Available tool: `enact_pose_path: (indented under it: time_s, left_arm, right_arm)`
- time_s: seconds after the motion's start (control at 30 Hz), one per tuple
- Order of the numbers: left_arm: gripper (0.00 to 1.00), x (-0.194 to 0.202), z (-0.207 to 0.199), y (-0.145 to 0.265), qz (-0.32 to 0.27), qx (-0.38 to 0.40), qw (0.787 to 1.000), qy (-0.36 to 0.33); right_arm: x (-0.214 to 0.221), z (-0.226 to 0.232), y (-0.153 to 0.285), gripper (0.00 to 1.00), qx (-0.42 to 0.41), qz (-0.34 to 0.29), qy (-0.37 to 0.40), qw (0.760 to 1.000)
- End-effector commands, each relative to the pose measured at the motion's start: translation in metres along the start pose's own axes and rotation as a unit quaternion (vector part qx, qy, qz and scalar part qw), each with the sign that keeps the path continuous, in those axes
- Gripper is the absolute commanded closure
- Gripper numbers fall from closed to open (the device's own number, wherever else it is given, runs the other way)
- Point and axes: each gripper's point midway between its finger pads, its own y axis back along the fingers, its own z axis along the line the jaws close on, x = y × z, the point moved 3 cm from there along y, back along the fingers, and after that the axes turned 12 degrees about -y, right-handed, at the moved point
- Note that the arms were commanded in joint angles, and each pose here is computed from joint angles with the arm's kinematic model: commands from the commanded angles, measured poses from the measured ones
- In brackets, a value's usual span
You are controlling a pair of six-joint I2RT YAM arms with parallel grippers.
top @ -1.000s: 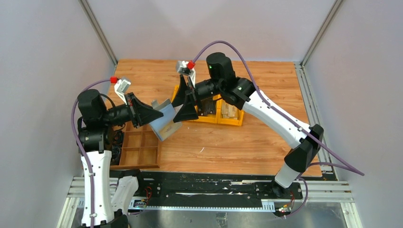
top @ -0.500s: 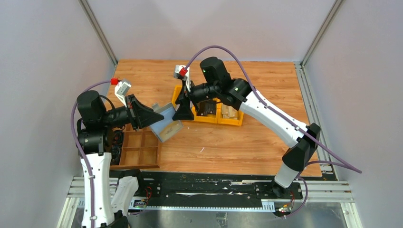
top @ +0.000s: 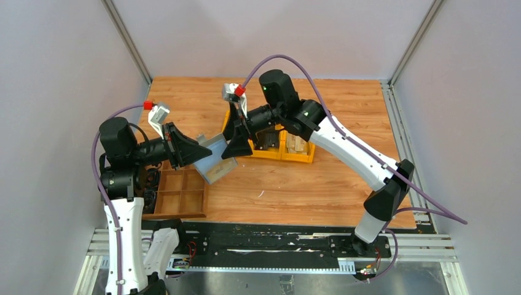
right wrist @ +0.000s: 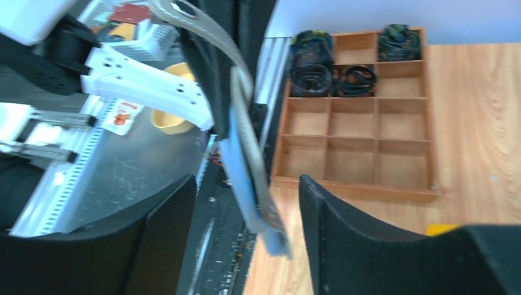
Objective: Take the credit cards out of the card holder
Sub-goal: Remove the credit card from the card holder.
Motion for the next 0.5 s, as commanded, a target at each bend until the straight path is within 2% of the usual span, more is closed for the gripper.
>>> enact_pose_path:
  time_s: [0.0,0.13,0.2,0.33,0.37,0.4,0.43,0.47]
  left_arm:
    - [1.00,-0.007,-0.010,0.002,-0.004,0.012,1.000,-0.020]
    - [1.00,-0.008,-0.010,0.002,-0.003,0.012,1.000,-0.020]
    - [1.00,-0.008,-0.010,0.002,-0.004,0.013,1.000,-0.021]
    - [1.00,-0.009,-0.012,0.002,-0.005,0.011,1.000,-0.023]
    - [0.98,-0.009,-0.011,0.002,-0.005,0.009,1.000,-0.022]
    - [0.83,-0.009,-0.010,0.002,-0.005,0.007,1.000,-0.021]
    - [0.59,-0.009,-0.010,0.002,-0.005,0.006,1.000,-0.019]
    - [0.42,-0.009,-0.010,0.002,-0.005,0.006,1.000,-0.016]
  right_arm:
    - [-0.005,0.029,-0.005,0.38,-0.086,0.004,0.008,0.996]
    - [-0.001,0.025,-0.009,0.55,-0.086,0.011,-0.005,0.996]
    - [0.001,0.022,-0.013,0.66,-0.087,0.017,-0.014,0.996]
    - [-0.004,0.019,-0.017,0.98,-0.079,0.018,-0.022,0.996]
    - [-0.006,0.015,-0.018,1.00,-0.069,0.015,-0.029,0.997]
    - [-0.010,0.014,-0.017,1.00,-0.063,0.010,-0.037,0.997]
    - [-0.013,0.012,-0.014,1.00,-0.060,0.005,-0.044,0.997]
    - [-0.020,0.011,-0.011,1.00,-0.060,-0.011,-0.052,0.997]
